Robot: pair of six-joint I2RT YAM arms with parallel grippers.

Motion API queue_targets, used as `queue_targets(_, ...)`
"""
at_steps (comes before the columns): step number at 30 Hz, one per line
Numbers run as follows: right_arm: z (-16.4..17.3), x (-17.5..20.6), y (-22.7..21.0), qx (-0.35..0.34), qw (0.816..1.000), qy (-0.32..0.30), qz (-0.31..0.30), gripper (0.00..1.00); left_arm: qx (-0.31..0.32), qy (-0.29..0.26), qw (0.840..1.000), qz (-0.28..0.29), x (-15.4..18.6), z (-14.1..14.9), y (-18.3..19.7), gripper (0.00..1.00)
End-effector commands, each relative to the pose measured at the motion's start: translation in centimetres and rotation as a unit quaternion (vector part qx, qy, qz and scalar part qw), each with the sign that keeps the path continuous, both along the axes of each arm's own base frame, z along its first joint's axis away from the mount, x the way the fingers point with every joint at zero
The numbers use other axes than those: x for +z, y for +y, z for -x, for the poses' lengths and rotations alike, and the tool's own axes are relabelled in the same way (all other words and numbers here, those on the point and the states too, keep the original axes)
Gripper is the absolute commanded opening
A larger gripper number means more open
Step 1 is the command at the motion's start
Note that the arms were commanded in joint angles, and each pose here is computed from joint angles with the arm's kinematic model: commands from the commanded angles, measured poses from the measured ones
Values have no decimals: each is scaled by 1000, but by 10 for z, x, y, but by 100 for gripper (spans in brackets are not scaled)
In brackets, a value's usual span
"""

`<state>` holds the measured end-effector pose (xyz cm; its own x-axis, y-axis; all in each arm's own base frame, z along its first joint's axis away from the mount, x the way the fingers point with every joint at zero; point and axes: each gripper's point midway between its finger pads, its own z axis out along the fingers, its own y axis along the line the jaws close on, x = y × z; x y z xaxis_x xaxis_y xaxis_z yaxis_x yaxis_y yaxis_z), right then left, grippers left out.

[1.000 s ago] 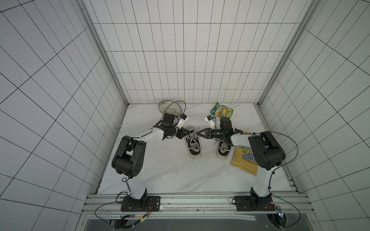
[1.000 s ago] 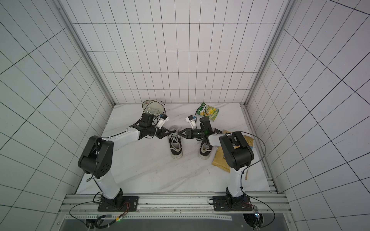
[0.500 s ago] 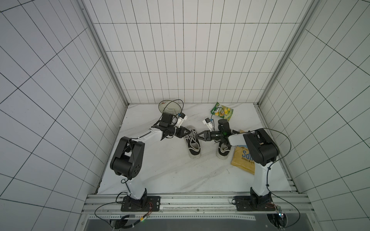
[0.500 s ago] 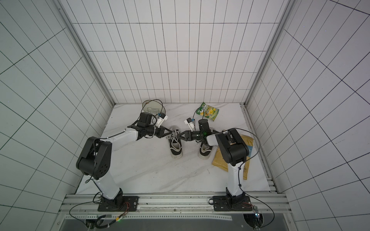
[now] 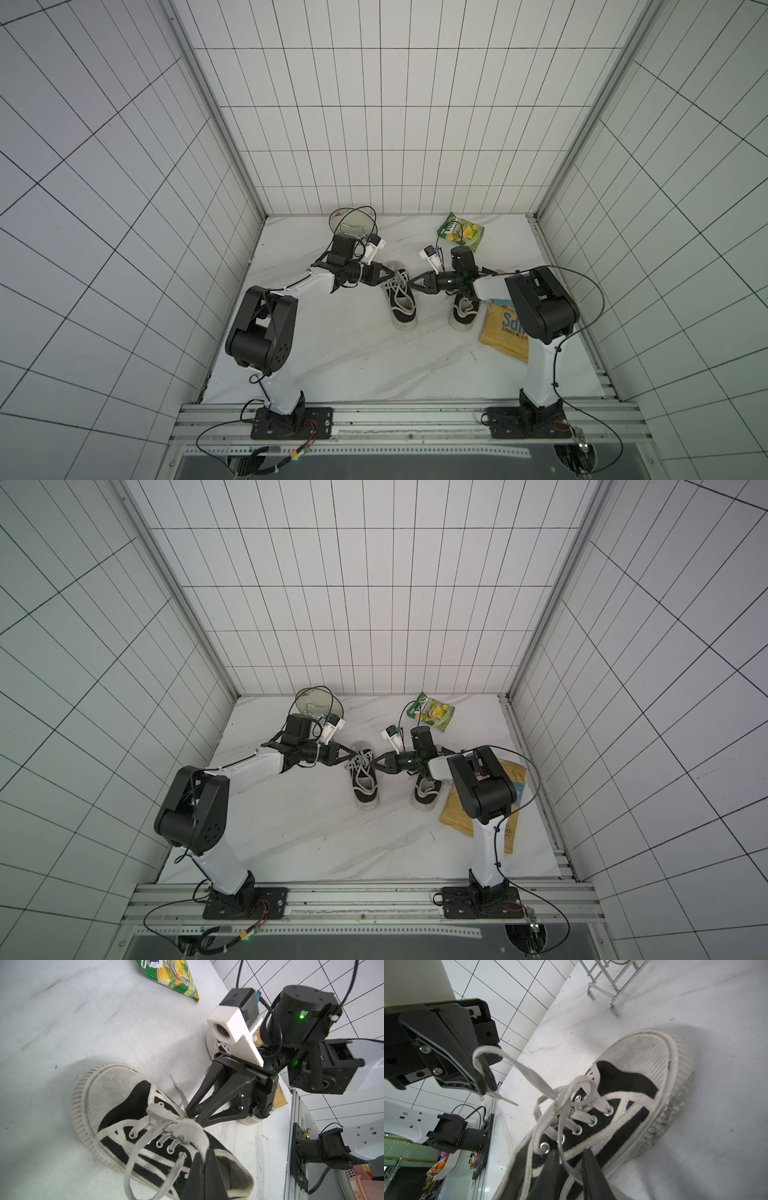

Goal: Tie the shoes
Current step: Tie the shoelace on the shoe.

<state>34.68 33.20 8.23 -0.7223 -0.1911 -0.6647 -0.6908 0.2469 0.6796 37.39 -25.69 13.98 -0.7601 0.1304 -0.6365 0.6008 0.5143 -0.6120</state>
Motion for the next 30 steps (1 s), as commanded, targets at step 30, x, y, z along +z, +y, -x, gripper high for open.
queue_targets(30, -9, 48, -56, -114, 974, -130, 148, 0, 172, 153, 973, -27, -13, 26, 91, 0)
